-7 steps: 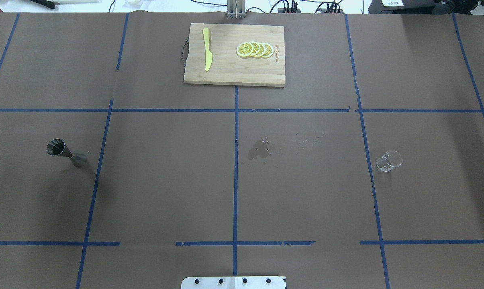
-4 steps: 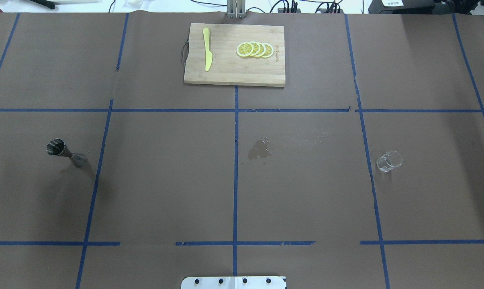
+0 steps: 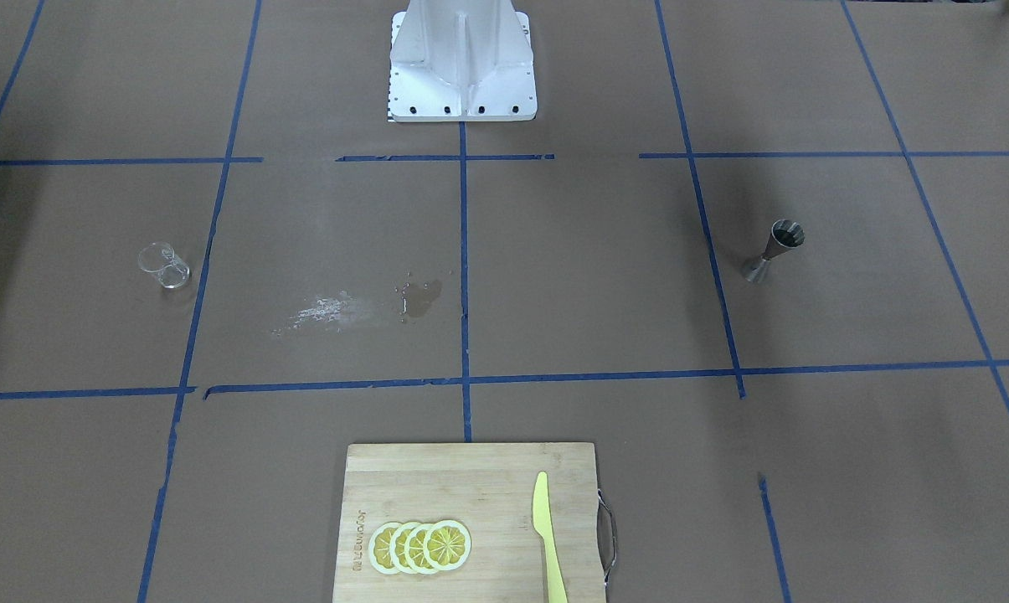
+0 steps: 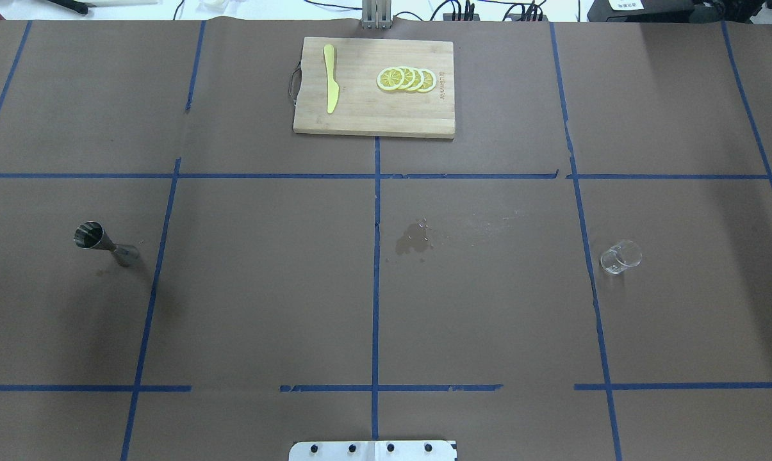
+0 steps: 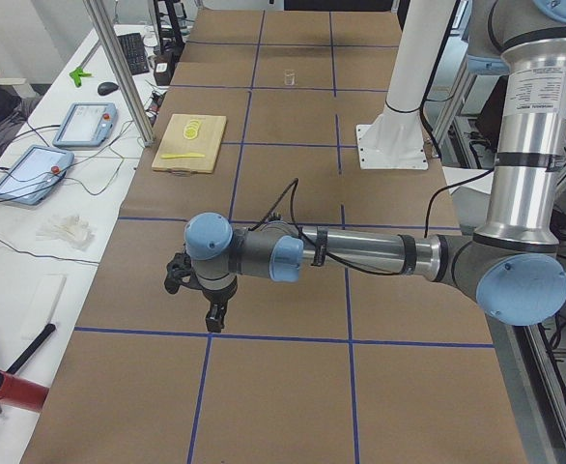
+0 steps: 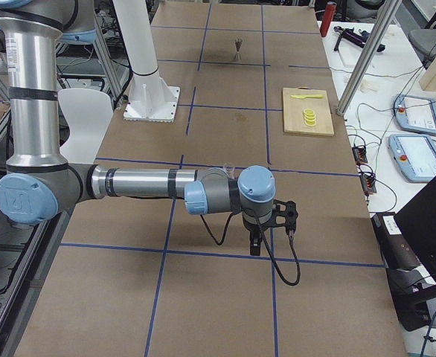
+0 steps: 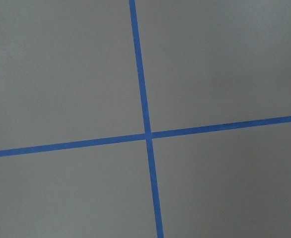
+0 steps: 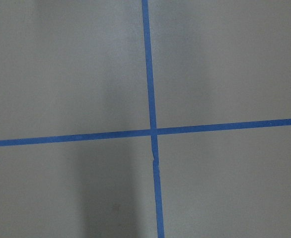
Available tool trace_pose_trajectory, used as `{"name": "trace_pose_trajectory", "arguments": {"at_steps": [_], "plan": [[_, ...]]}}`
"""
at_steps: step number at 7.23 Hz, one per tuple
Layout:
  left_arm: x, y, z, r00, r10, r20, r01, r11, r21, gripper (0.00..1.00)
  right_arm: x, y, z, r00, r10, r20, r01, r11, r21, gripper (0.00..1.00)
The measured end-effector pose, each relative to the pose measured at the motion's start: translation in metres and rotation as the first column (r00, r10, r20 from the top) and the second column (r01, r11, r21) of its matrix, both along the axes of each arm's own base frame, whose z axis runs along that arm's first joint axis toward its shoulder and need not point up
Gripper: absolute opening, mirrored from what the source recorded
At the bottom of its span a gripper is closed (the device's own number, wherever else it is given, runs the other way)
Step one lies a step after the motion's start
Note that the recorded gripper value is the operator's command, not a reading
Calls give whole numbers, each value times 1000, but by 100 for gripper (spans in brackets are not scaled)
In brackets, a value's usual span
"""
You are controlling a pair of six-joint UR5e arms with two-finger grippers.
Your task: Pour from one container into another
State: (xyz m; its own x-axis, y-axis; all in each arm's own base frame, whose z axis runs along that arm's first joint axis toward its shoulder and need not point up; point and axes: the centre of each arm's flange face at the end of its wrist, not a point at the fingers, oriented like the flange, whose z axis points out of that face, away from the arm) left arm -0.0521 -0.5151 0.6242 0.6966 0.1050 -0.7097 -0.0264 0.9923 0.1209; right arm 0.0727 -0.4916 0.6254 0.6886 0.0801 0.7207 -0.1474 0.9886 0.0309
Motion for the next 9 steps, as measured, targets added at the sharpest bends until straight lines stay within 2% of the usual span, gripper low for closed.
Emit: {"name": "trace_pose_trajectory", "arguments": {"at_steps": [3,9], "plan": [[0,16,13,1000,2,2,-2,1000,-19,100,0,-2,-2,1000,0,0,0,1000,3,100],[0,18,14,1000,4,2,-4,1000,-20,100,0,-2,-3,1000,0,0,0,1000,5,100]]}}
